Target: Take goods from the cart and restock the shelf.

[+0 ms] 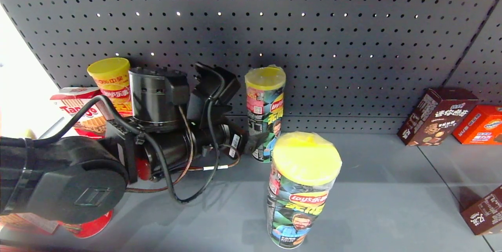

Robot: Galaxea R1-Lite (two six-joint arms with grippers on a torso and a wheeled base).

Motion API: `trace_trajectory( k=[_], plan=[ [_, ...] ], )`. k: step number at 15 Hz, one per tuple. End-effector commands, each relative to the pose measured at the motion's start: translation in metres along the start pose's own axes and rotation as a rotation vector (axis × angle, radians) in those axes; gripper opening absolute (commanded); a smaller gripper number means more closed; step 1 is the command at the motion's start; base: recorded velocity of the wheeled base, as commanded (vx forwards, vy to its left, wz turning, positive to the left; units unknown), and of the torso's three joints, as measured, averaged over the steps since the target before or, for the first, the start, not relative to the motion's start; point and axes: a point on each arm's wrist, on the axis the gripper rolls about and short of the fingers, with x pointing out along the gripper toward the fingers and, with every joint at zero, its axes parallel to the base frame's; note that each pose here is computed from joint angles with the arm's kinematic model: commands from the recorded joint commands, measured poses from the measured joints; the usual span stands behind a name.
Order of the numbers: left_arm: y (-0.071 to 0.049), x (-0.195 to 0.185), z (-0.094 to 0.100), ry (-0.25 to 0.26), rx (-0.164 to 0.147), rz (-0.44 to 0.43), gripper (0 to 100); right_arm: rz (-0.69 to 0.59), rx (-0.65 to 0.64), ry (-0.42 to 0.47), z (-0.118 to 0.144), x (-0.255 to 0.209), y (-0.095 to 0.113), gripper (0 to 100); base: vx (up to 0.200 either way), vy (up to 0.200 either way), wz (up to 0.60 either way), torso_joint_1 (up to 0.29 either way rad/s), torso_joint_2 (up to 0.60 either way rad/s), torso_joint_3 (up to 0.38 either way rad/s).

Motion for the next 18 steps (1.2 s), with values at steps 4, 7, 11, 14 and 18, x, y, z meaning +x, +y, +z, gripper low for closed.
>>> trace_trajectory(
  k=[4,7,11,14,18],
  plan=[
    [-0.001,0.012,-0.010,0.042,0.000,0.032,100,0.000,0.000,0.001,0.000,0.000,0.000,100,0.000,0.000,0.00,0.000,0.00,0.000],
    [0.000,0.011,-0.012,0.052,0.000,0.054,100,0.000,0.000,0.001,0.000,0.000,0.000,100,0.000,0.000,0.00,0.000,0.00,0.000],
    [0.006,0.011,-0.013,0.059,-0.003,0.086,100,0.000,0.000,0.001,0.000,0.000,0.000,100,0.000,0.000,0.00,0.000,0.00,0.000],
    [0.011,0.011,-0.014,0.063,-0.005,0.109,100,0.000,0.000,0.001,0.000,0.000,0.000,100,0.000,0.000,0.00,0.000,0.00,0.000],
    [0.016,0.009,-0.017,0.071,-0.009,0.131,100,0.002,0.000,0.001,0.000,0.000,0.000,100,0.000,0.000,0.00,0.000,0.00,0.000]
  ],
)
